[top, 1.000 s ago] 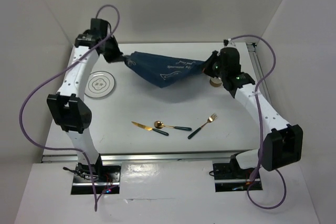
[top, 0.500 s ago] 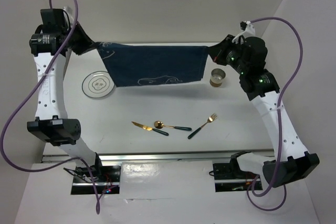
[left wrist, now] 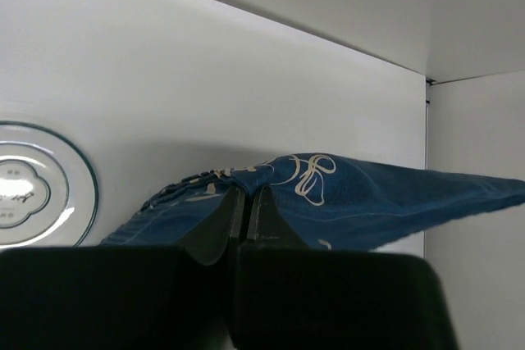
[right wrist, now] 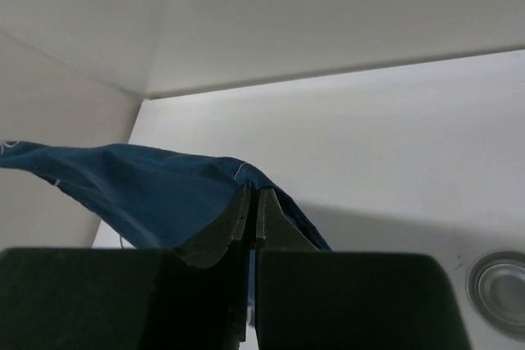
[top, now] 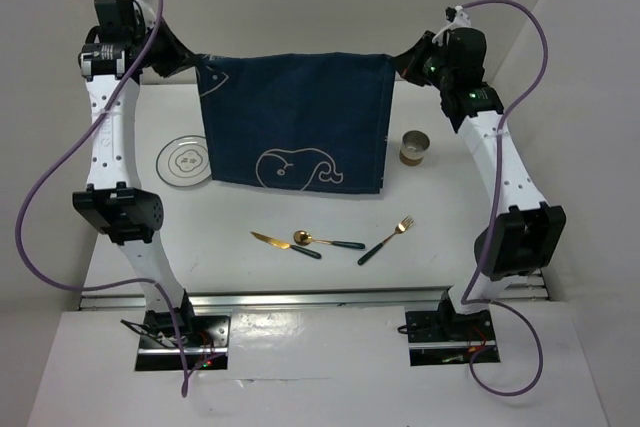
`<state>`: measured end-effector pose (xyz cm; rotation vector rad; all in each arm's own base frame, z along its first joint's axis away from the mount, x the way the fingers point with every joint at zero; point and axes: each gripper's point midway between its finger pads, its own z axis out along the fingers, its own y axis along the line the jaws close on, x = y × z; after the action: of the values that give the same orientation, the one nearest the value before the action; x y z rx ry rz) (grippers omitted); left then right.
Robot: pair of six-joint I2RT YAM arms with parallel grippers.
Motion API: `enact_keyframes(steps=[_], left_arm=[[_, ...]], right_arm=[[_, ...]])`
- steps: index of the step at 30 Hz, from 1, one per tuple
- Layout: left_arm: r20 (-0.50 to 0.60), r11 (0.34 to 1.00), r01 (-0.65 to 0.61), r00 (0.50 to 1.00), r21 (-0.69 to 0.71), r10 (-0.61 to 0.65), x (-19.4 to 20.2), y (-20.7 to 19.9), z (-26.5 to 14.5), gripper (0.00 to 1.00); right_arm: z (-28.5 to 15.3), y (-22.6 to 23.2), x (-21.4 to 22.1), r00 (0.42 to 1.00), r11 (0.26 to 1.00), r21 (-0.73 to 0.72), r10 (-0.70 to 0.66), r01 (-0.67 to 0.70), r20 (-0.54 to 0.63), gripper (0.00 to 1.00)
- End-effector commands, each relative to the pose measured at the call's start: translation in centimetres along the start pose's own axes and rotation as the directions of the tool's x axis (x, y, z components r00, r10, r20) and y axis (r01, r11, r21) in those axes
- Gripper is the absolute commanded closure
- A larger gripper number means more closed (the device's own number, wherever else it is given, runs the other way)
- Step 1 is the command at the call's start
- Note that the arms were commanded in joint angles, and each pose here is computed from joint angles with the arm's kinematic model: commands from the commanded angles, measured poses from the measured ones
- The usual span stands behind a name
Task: Set the dinner table for one person
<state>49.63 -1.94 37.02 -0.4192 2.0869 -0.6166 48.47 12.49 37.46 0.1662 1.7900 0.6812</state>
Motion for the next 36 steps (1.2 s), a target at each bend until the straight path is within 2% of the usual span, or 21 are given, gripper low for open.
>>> enact_keyframes(steps=[1, 7, 11, 14, 18, 19, 21, 22, 23, 24, 25, 26, 27, 28, 30, 31, 32, 33, 34, 35, 36], left_arm=[[0.097, 0.993, -0.032, 0.995, 0.111, 0.021, -2.9, -2.6, -0.4, 1.00], [0.146, 0.979, -0.037, 0.989, 0.201, 0.007, -4.6, -4.5, 0.0, 1.00], [0.154, 0.975, -0.035, 0.988, 0.220, 0.001, -4.9, -4.7, -0.6, 1.00], [0.123, 0.979, -0.031, 0.992, 0.201, 0.007, -3.2, -3.9, -1.0, 1.00], [0.008, 0.991, 0.023, 1.000, 0.129, -0.024, 2.6, -0.2, 0.0, 1.00], [-0.019, 0.993, 0.025, 1.000, 0.112, -0.023, 5.0, 0.9, -0.3, 1.00], [-0.064, 0.995, 0.051, 0.997, 0.087, -0.045, 7.8, 2.2, -0.7, 1.00], [-0.126, 0.995, 0.086, 0.989, 0.050, -0.079, 10.7, 3.9, -0.2, 1.00], [-0.160, 0.995, 0.093, 0.984, 0.047, -0.084, 12.1, 3.9, -1.3, 0.93], [-0.186, 0.994, 0.107, 0.978, 0.030, -0.100, 13.4, 4.4, -1.7, 0.79], [-0.224, 0.993, 0.118, 0.967, -0.009, -0.117, 15.7, 5.9, -1.6, 0.30], [-0.236, 0.992, 0.124, 0.964, -0.017, -0.124, 16.6, 6.1, -2.2, 0.14], [-0.231, 0.994, 0.108, 0.966, -0.030, -0.112, 17.1, 6.1, -3.4, 0.01], [-0.244, 0.993, 0.114, 0.962, -0.039, -0.121, 18.1, 6.5, -3.6, 0.00], [-0.225, 0.994, 0.095, 0.969, -0.057, -0.105, 18.1, 6.8, -4.3, 0.00], [-0.234, 0.994, 0.088, 0.967, -0.060, -0.100, 18.4, 7.0, -4.2, 0.00], [-0.235, 0.995, 0.081, 0.967, -0.064, -0.094, 18.6, 6.9, -4.1, 0.05], [-0.237, 0.996, 0.064, 0.968, -0.060, -0.076, 18.4, 7.0, -3.9, 0.16], [-0.276, 0.996, 0.059, 0.958, -0.067, -0.075, 19.1, 7.3, -2.7, 0.34], [-0.290, 0.998, 0.044, 0.955, -0.048, -0.056, 19.0, 6.4, -1.9, 0.77], [-0.317, 0.997, 0.042, 0.947, -0.067, -0.061, 19.5, 6.6, -1.1, 0.97]], right_arm=[[-0.1, 2.6, -6.1, 0.985, 0.993, -0.094, -0.048, 0.065, 0.167, 1.00], [0.6, 1.8, -8.2, 0.977, 0.993, -0.092, -0.055, 0.076, 0.207, 1.00], [-0.1, 1.3, -6.9, 0.979, 0.994, -0.087, -0.053, 0.071, 0.197, 1.00], [-0.8, 0.4, -4.5, 0.989, 0.996, -0.073, -0.041, 0.052, 0.144, 1.00], [-2.4, -1.4, 1.2, 0.999, 0.998, -0.054, 0.015, -0.013, 0.039, 1.00], [-2.6, -3.1, 4.4, 0.999, 0.999, -0.018, 0.037, -0.037, -0.021, 1.00], [-4.4, -3.0, 5.9, 0.998, 0.998, -0.030, 0.048, -0.049, -0.036, 1.00], [-4.7, -4.0, 9.1, 0.993, 0.998, -0.007, 0.066, -0.067, -0.096, 1.00], [-5.6, -3.4, 10.0, 0.992, 0.998, -0.015, 0.064, -0.066, -0.110, 1.00], [-6.0, -4.2, 11.2, 0.989, 0.998, 0.014, 0.064, -0.063, -0.133, 1.00], [-6.4, -5.0, 13.4, 0.980, 0.996, 0.047, 0.080, -0.073, -0.182, 0.91], [-7.4, -5.0, 14.6, 0.972, 0.996, 0.059, 0.081, -0.070, -0.219, 0.77], [-7.8, -5.7, 15.1, 0.971, 0.994, 0.091, 0.077, -0.057, -0.226, 0.43], [-8.3, -6.3, 16.1, 0.966, 0.991, 0.116, 0.086, -0.059, -0.242, 0.34], [-9.3, -6.3, 16.4, 0.966, 0.990, 0.133, 0.074, -0.042, -0.247, 0.19], [-9.3, -6.5, 16.3, 0.967, 0.989, 0.141, 0.073, -0.040, -0.243, 0.16], [-9.6, -5.9, 16.5, 0.966, 0.992, 0.124, 0.053, -0.022, -0.252, 0.16], [-9.5, -6.0, 17.1, 0.962, 0.991, 0.136, 0.054, -0.018, -0.268, 0.16], [-9.1, -5.4, 17.2, 0.962, 0.991, 0.132, 0.040, -0.005, -0.269, 0.18], [-8.3, -5.1, 17.6, 0.956, 0.992, 0.127, 0.039, -0.002, -0.291, 0.36], [-7.8, -5.2, 18.4, 0.948, 0.990, 0.140, 0.040, 0.005, -0.316, 0.52]])
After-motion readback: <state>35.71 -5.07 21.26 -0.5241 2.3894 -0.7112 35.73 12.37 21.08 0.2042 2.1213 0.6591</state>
